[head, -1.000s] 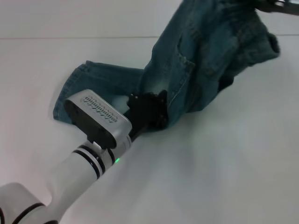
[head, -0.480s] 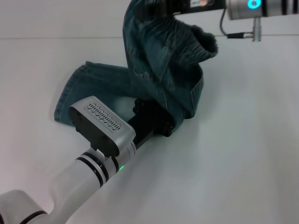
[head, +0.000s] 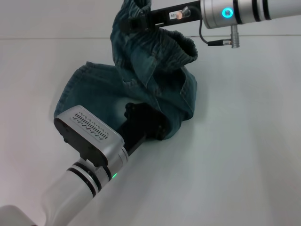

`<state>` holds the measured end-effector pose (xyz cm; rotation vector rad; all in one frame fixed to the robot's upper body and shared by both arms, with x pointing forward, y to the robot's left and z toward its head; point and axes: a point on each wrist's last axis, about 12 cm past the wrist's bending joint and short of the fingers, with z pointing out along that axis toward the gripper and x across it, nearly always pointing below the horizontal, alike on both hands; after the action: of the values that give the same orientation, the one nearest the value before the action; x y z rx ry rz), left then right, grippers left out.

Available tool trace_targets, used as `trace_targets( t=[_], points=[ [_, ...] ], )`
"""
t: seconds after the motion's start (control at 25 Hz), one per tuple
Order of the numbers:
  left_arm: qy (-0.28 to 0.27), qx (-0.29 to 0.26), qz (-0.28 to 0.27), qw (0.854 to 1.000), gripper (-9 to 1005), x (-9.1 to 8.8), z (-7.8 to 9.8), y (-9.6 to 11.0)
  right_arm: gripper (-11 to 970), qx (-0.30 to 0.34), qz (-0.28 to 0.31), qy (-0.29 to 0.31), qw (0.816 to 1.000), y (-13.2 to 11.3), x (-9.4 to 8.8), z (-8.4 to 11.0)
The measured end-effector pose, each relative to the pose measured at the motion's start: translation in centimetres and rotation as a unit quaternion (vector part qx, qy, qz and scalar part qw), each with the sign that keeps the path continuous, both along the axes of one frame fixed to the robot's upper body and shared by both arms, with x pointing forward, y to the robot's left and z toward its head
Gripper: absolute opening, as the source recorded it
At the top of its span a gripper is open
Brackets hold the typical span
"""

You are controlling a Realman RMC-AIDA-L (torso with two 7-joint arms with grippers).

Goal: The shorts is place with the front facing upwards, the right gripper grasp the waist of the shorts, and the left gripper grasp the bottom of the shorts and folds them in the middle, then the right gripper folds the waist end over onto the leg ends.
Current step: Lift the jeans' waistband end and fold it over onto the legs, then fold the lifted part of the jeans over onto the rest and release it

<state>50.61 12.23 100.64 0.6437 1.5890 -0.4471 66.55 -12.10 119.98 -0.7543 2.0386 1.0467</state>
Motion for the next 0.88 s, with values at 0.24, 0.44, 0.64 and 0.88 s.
trace_targets(
  t=[0.24, 0.44, 0.64, 0.88],
  points=[
    [0.001, -0.008, -0.031, 0.999, 0, -0.9, 0.2, -1.2, 158, -0.015, 0.014, -0.005, 1.000, 1.3, -0.1, -0.1],
    [0.003, -0.012, -0.030, 0.999, 0, -1.0, 0.2, -1.5, 163, -0.031, 0.020, -0.008, 0.999, 2.1, -0.2, -0.4],
    [0.021, -0.027, 0.055, 0.998, 1, -1.3, -0.8, 1.3, 167, -0.048, 0.024, -0.013, 0.998, 2.9, -0.2, -1.1],
    [0.029, -0.052, 0.171, 0.983, 1, -3.2, -2.0, 5.1, 173, -0.064, 0.024, -0.017, 0.997, 4.0, 0.0, -1.6]
  ],
)
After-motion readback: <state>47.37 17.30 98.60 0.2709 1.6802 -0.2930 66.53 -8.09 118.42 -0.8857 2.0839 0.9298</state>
